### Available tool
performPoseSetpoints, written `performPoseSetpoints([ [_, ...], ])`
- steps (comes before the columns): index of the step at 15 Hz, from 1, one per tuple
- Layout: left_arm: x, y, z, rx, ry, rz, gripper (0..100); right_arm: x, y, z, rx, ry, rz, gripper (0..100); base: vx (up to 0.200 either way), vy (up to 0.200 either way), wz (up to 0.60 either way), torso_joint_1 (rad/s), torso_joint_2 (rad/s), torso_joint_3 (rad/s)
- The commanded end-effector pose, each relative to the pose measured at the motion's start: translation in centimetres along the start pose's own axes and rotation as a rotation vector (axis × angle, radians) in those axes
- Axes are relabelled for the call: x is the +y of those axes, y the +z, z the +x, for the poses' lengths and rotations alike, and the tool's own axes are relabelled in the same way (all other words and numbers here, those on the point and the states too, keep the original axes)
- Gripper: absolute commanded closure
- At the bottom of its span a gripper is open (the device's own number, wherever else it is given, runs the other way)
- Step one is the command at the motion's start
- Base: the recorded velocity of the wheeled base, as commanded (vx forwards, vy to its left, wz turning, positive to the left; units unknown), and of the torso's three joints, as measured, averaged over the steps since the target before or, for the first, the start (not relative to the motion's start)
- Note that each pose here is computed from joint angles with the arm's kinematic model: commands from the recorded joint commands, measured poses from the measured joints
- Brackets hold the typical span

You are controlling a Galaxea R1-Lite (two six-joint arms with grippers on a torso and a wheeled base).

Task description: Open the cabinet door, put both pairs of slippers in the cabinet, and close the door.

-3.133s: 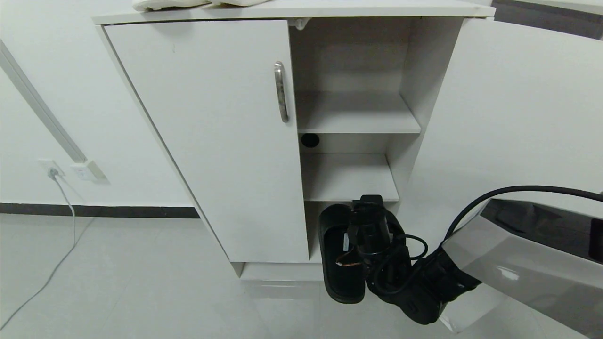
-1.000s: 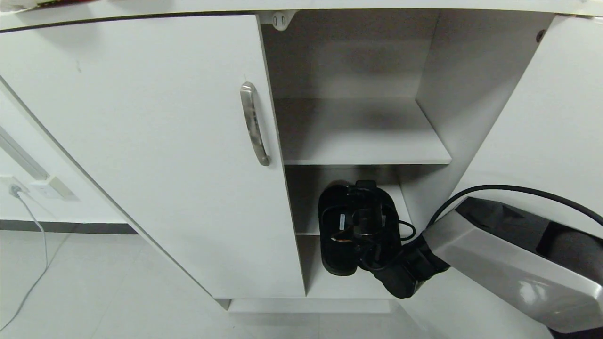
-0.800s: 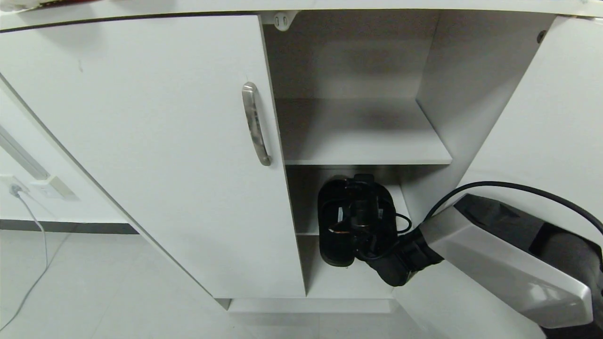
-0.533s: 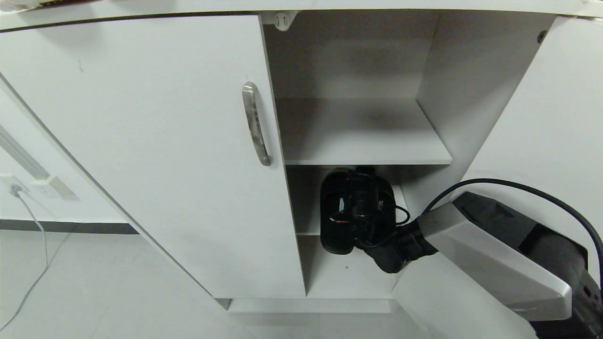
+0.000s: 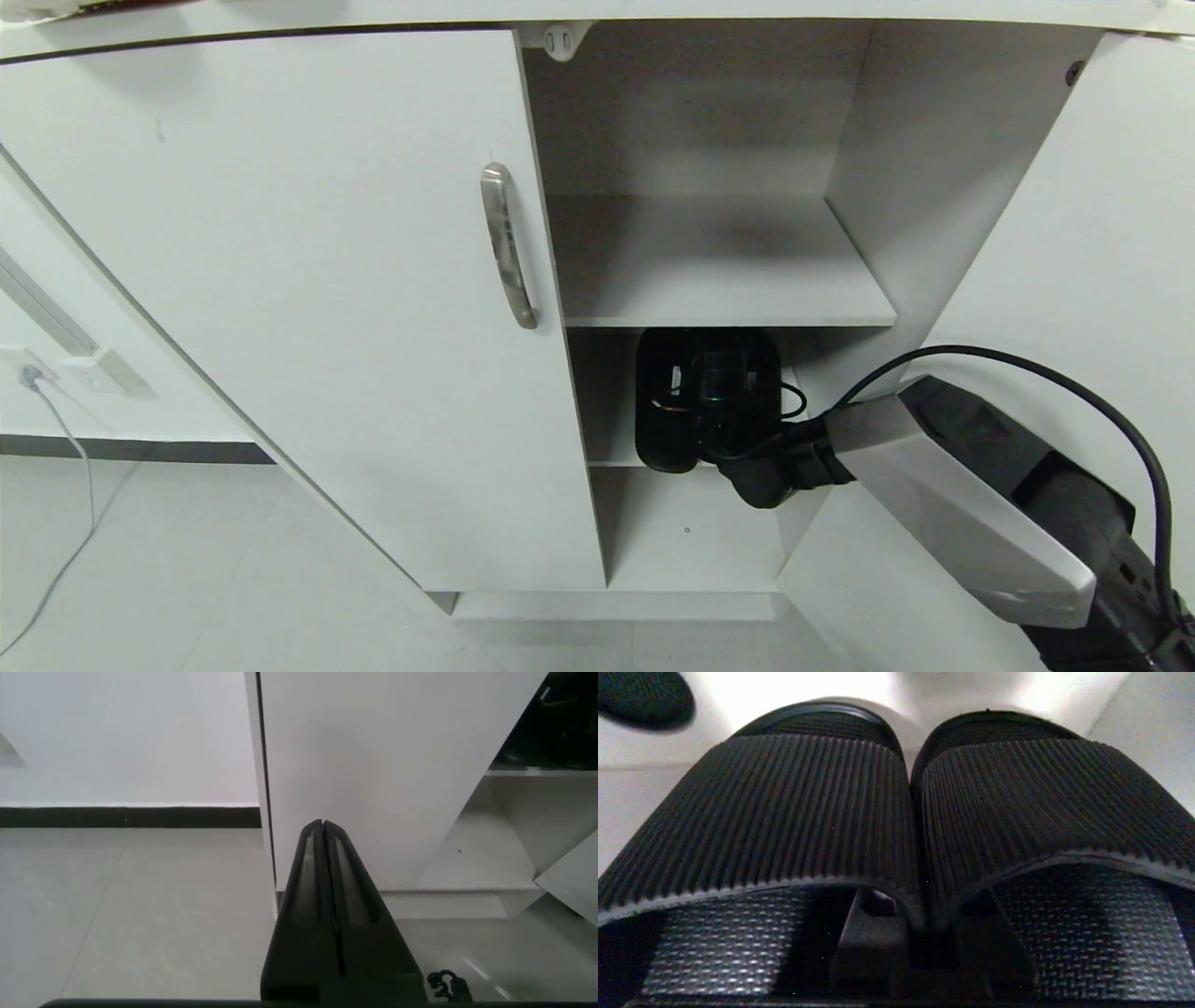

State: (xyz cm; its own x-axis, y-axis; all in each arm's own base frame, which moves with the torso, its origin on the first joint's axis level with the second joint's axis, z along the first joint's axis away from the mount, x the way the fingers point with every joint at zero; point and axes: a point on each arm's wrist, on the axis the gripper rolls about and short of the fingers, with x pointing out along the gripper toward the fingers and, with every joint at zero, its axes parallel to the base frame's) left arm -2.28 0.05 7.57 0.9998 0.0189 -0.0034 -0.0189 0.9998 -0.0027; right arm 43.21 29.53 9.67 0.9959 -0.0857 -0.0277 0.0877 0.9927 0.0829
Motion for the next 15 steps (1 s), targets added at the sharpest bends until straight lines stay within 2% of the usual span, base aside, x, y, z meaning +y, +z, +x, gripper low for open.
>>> performPoseSetpoints([
  [1, 0.00, 0.00, 0.00, 0.000, 0.001, 0.000, 100, 0.38, -1.04, 0.83, 0.001, -0.004, -0.010, 100, 0.000, 0.000, 0.00, 0.000, 0.00, 0.000],
  [12, 0.00, 0.00, 0.00, 0.000, 0.003, 0.000, 100, 0.53, -1.31, 1.81, 0.012, -0.014, -0.020, 100, 0.000, 0.000, 0.00, 0.000, 0.00, 0.000],
  [13, 0.00, 0.00, 0.00, 0.000, 0.003, 0.000, 100, 0.53, -1.43, 1.82, 0.015, -0.014, -0.021, 0, 0.000, 0.000, 0.00, 0.000, 0.00, 0.000],
  [15, 0.00, 0.00, 0.00, 0.000, 0.003, 0.000, 100, 0.47, -1.57, 1.78, 0.021, -0.016, -0.026, 0, 0.000, 0.000, 0.00, 0.000, 0.00, 0.000],
])
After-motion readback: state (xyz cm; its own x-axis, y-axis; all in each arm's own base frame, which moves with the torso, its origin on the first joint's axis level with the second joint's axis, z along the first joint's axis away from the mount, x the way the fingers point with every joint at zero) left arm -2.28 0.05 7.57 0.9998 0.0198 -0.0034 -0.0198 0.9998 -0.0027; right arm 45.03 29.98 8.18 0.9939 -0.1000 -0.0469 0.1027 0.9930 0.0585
